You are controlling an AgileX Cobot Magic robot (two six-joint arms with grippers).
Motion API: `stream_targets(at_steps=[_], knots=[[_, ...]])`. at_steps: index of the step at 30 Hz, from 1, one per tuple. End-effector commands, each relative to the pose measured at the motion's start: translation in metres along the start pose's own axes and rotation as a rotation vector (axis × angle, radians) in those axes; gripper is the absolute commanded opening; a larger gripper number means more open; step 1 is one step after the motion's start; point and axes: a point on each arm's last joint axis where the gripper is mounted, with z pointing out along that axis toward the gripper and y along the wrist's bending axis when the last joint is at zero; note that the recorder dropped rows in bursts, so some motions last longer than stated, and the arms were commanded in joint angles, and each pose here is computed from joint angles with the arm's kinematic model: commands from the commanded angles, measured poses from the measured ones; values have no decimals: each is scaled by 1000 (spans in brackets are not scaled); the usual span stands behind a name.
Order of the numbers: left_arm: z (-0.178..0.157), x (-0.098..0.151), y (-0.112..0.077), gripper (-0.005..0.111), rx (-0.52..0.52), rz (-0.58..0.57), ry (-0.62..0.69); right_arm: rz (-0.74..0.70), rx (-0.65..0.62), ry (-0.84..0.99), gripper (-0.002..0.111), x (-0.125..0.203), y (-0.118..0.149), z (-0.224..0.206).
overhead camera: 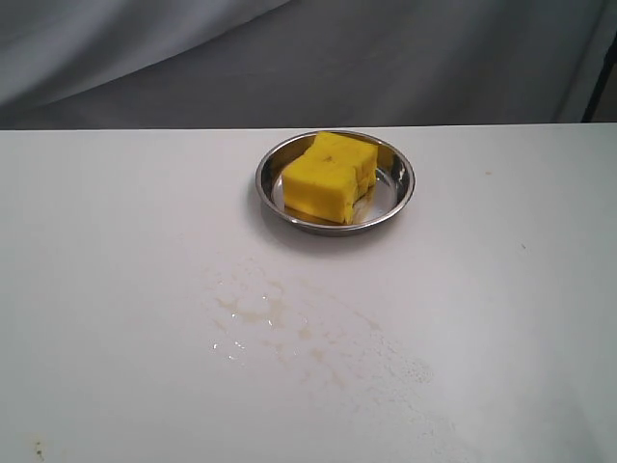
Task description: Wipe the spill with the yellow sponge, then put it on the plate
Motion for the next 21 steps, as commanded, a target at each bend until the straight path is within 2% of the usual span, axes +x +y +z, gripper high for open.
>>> stream_targets(at_steps=[1, 21], knots=[[0, 1, -2, 0, 32, 10, -1, -5, -2, -5, 0, 1, 0, 0], [0, 1, -2, 0, 42, 13, -1, -5, -2, -5, 0, 1, 0, 0]])
